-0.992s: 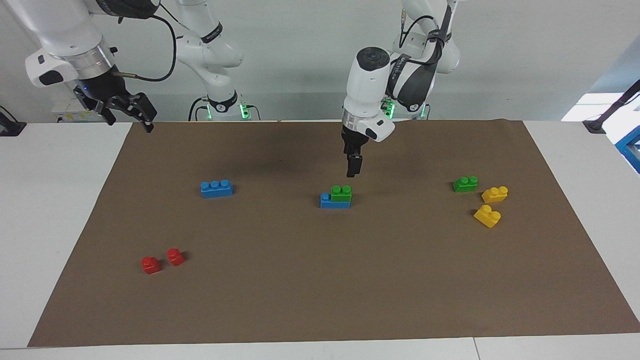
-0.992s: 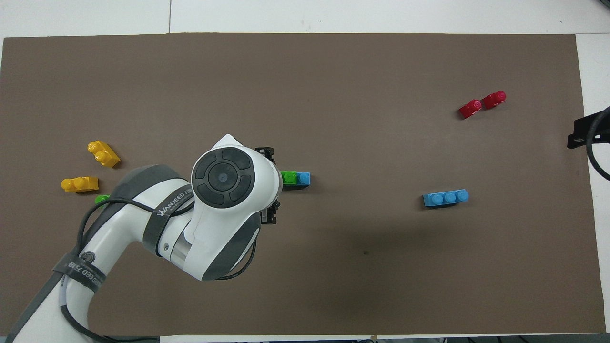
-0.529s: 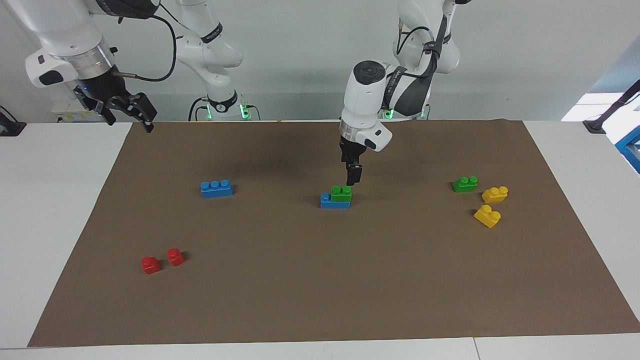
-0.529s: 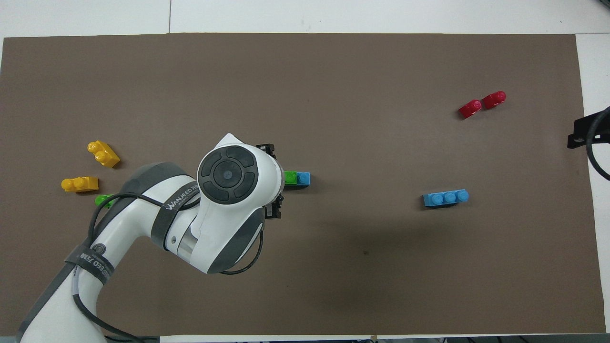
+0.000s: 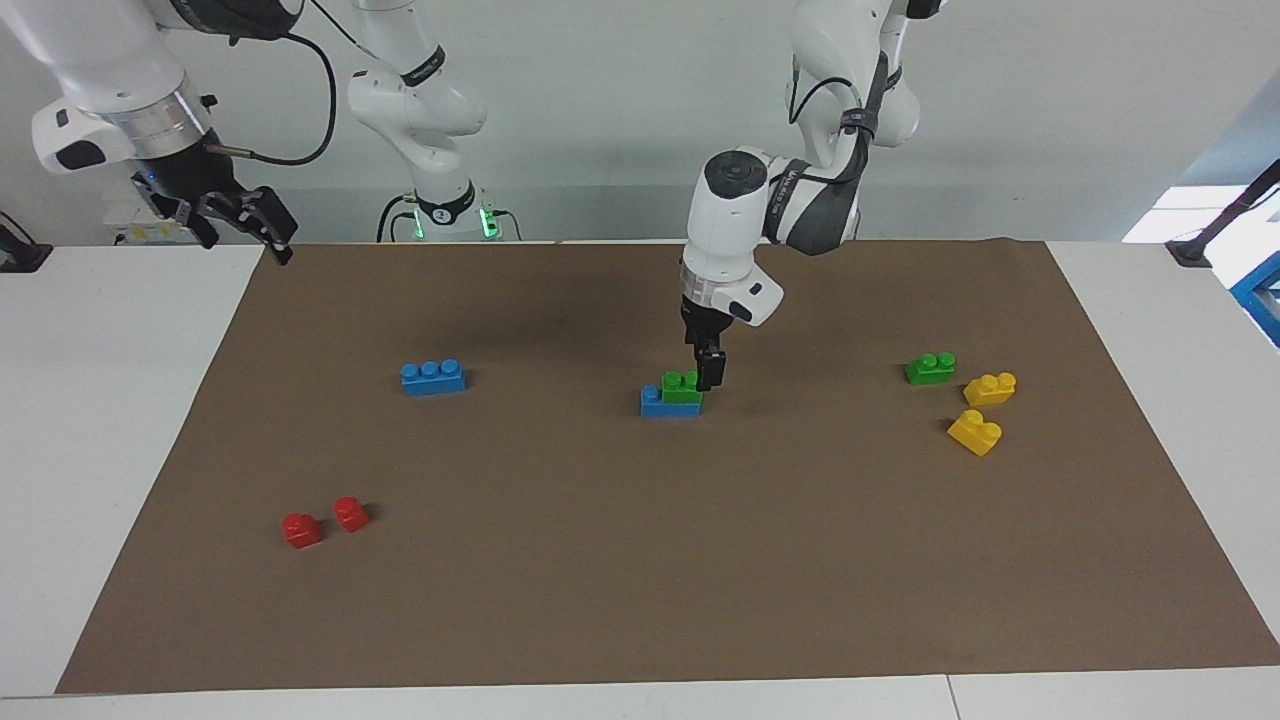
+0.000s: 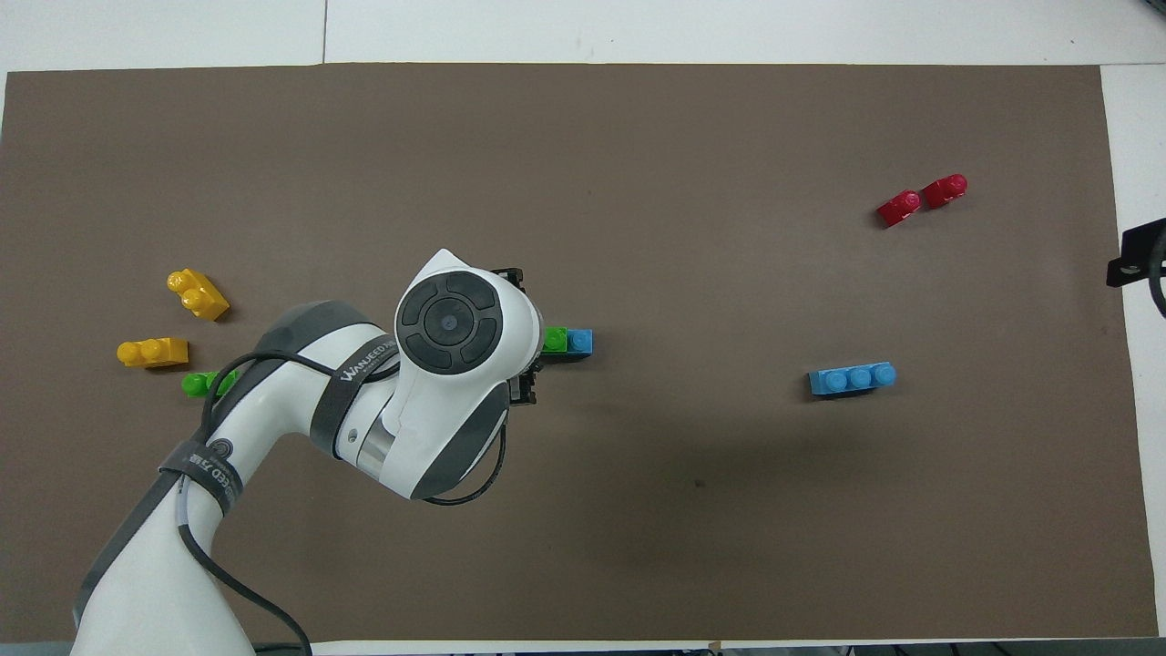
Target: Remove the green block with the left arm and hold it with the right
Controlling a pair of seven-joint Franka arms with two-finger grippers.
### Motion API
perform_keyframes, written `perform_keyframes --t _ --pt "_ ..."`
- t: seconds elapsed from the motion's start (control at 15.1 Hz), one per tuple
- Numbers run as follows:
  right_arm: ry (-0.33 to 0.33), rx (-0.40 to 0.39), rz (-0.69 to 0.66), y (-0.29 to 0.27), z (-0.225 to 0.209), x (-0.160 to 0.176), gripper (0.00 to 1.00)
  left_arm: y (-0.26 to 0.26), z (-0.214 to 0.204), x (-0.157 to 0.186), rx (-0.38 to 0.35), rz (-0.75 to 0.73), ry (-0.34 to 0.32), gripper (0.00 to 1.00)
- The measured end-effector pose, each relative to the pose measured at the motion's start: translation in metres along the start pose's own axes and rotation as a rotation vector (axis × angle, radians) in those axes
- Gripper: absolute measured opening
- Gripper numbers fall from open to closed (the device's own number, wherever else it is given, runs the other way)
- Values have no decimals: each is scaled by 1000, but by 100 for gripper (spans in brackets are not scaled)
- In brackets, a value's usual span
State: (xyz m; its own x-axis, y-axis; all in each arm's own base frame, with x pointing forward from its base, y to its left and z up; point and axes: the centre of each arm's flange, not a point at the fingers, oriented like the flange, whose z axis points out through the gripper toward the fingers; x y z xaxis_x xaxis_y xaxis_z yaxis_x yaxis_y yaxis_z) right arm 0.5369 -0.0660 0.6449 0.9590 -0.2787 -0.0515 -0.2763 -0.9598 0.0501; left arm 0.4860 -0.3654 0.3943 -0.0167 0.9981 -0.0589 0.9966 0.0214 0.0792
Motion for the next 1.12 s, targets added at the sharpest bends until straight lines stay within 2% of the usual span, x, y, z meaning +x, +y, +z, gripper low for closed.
perform_keyframes --t 0.13,0.2,0.33,0.46,0.6,0.73,0.93,1.12 --pt "-14 2 34 6 6 0 98 1 8 -1 -1 1 0 100" --pt "-27 25 93 5 9 -1 99 1 12 -1 2 1 3 100" --pt "-80 141 305 -4 18 -4 100 3 22 -1 4 3 11 100" --pt "-140 221 556 -12 30 -9 100 4 30 -1 7 5 19 100" --pt "-243 265 807 -24 50 -16 100 4 36 -1 8 6 21 100" --pt "-324 272 1004 -42 75 -19 100 4 39 -1 9 6 22 100" --pt "-414 278 1162 -79 109 -26 100 4 44 -1 14 5 26 100" --pt "-483 319 1218 -119 143 -33 98 4 45 -1 15 1 27 100"
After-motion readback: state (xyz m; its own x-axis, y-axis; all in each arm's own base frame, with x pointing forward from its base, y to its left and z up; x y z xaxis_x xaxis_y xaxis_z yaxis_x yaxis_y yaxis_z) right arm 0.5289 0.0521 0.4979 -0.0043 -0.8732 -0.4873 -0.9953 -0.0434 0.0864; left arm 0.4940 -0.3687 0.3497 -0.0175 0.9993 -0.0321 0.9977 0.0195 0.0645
